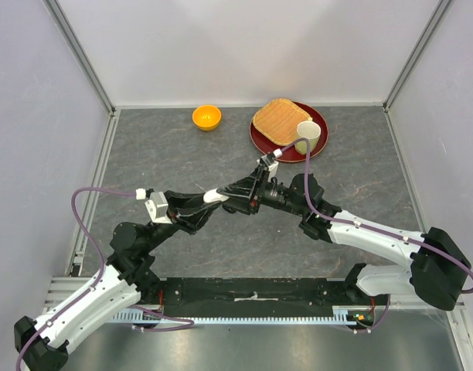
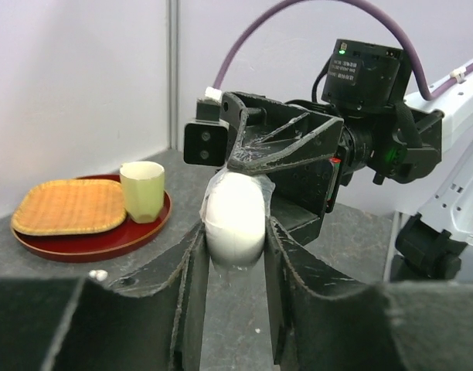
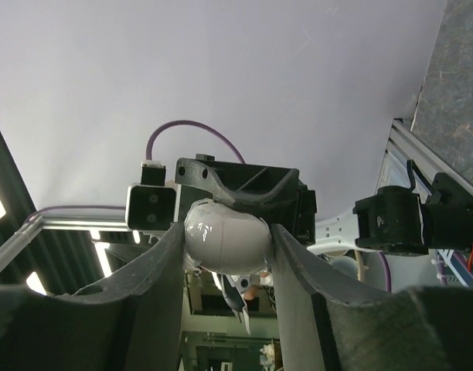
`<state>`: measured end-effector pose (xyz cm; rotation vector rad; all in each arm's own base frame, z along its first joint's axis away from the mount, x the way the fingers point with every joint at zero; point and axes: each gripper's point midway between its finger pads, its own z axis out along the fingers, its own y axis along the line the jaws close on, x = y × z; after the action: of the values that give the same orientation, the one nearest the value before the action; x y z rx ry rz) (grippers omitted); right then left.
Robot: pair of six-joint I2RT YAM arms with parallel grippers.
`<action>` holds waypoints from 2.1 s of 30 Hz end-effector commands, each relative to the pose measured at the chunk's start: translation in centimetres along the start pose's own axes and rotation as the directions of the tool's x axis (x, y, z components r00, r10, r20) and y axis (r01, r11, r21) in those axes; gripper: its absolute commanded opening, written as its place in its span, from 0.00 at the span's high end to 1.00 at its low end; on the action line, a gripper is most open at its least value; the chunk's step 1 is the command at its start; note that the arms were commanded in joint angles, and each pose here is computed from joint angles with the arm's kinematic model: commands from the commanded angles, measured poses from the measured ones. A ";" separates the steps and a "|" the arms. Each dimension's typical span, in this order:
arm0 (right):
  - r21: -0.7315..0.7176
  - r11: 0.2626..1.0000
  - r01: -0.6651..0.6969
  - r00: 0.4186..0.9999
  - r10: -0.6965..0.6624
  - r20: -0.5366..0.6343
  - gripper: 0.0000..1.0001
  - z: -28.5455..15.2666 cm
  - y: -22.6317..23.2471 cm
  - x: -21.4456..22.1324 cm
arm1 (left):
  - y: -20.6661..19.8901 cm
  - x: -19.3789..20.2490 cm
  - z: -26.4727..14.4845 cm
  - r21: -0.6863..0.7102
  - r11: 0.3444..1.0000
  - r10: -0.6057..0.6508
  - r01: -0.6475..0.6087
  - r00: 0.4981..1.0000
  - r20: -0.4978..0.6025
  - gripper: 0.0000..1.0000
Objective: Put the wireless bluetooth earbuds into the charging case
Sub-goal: Pick up the charging case at the center of the board.
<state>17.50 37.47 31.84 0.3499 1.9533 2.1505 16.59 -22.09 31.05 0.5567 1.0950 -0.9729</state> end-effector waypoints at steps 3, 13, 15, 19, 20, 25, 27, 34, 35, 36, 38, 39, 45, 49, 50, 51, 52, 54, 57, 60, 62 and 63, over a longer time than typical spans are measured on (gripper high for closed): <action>-0.053 0.998 0.045 0.997 -0.048 -0.058 0.85 -0.1 2.1 1.7 | -0.4 -0.1 0.7 0.011 0.998 -0.053 0.054 0.998 -0.029 0.55; -0.054 0.998 0.044 0.997 -0.047 -0.055 0.85 -0.1 2.0 1.8 | -0.6 -0.5 0.7 0.017 0.997 -0.069 0.069 0.998 -0.014 0.56; -0.048 0.998 0.041 0.998 -0.043 -0.049 0.85 -0.1 1.7 1.7 | -0.6 -0.7 0.7 0.017 0.997 -0.069 0.069 0.998 -0.001 0.56; -0.051 0.998 0.028 0.999 -0.030 -0.037 0.85 -0.3 1.6 1.5 | -0.8 -1.4 0.5 0.032 0.998 -0.063 0.062 0.997 0.041 0.52; -0.048 0.999 0.024 0.999 -0.026 -0.036 0.85 -0.3 1.4 1.5 | -0.9 -1.4 0.4 0.032 0.997 -0.066 0.065 0.997 0.047 0.52; -0.061 0.998 0.021 0.999 -0.023 -0.033 0.85 -0.4 1.7 1.5 | -0.9 -1.4 0.4 0.033 0.997 -0.070 0.069 0.996 0.054 0.51; -0.064 0.998 0.022 0.999 -0.024 -0.034 0.85 -0.4 1.7 1.5 | -0.9 -1.3 0.4 0.035 0.997 -0.071 0.069 0.996 0.049 0.51; -0.097 0.995 0.019 0.999 -0.022 -0.030 0.85 -0.6 2.4 1.5 | -0.9 -0.4 0.6 0.038 0.995 -0.090 0.090 0.996 0.011 0.51; -0.100 0.995 0.014 0.999 -0.017 -0.032 0.85 -0.7 2.5 1.5 | -0.9 -0.3 0.6 0.036 0.995 -0.091 0.091 0.996 0.007 0.51; -0.099 0.995 0.014 0.999 -0.017 -0.035 0.85 -0.7 2.4 1.6 | -0.9 -0.2 0.6 0.037 0.995 -0.093 0.093 0.996 0.005 0.50; -0.096 0.995 0.013 0.999 -0.017 -0.041 0.86 -0.6 2.4 1.7 | -0.8 -0.3 0.6 0.030 0.995 -0.096 0.096 0.995 0.009 0.50; -0.099 0.995 0.011 0.999 -0.015 -0.041 0.85 -0.6 2.4 1.7 | -0.7 -0.4 0.6 0.028 0.995 -0.095 0.094 0.995 0.012 0.50; -0.107 0.994 0.006 0.999 -0.010 -0.041 0.85 -0.6 2.5 1.7 | -0.8 -0.3 0.7 0.033 0.995 -0.092 0.091 0.996 0.008 0.52; -0.113 0.994 0.002 0.999 -0.006 -0.039 0.85 -0.6 2.5 1.6 | -0.8 -0.2 0.7 0.033 0.995 -0.095 0.095 0.995 0.004 0.51; -0.116 0.993 0.001 0.999 -0.006 -0.039 0.86 -0.6 2.6 1.6 | -0.8 -0.2 0.7 0.032 0.995 -0.094 0.094 0.996 0.005 0.51; -0.117 0.993 -0.003 0.999 -0.002 -0.042 0.86 -0.6 2.5 1.6 | -0.8 -0.3 0.7 0.032 0.995 -0.092 0.092 0.996 0.006 0.54; -0.120 0.993 -0.005 0.999 0.000 -0.044 0.86 -0.6 2.6 1.7 | -0.8 -0.2 0.8 0.032 0.995 -0.091 0.091 0.996 0.005 0.57; -0.118 0.993 -0.010 0.999 0.005 -0.044 0.86 -0.6 2.4 1.6 | -0.7 -0.2 0.8 0.030 0.996 -0.089 0.089 0.996 0.004 0.61; -0.115 0.993 -0.013 0.999 0.007 -0.049 0.85 -0.5 2.3 1.7 | -0.7 -0.2 0.8 0.031 0.995 -0.090 0.090 0.996 0.005 0.69; -0.104 0.994 -0.011 0.999 0.006 -0.050 0.85 -0.5 2.0 1.7 | -0.8 -0.2 0.8 0.037 0.995 -0.089 0.089 0.996 0.010 0.88; -0.091 0.996 -0.005 0.999 0.001 -0.047 0.82 -0.5 1.6 1.6 | -0.8 -0.4 0.8 0.039 0.996 -0.086 0.085 0.996 0.017 0.95; -0.089 0.996 0.000 0.999 -0.004 -0.046 0.75 -0.5 1.6 1.6 | -0.8 -0.4 0.8 0.037 0.996 -0.085 0.084 0.996 0.016 0.98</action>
<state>16.38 37.56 31.97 0.3334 1.9339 2.1994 16.26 -23.14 30.75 0.5529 1.1283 -1.0634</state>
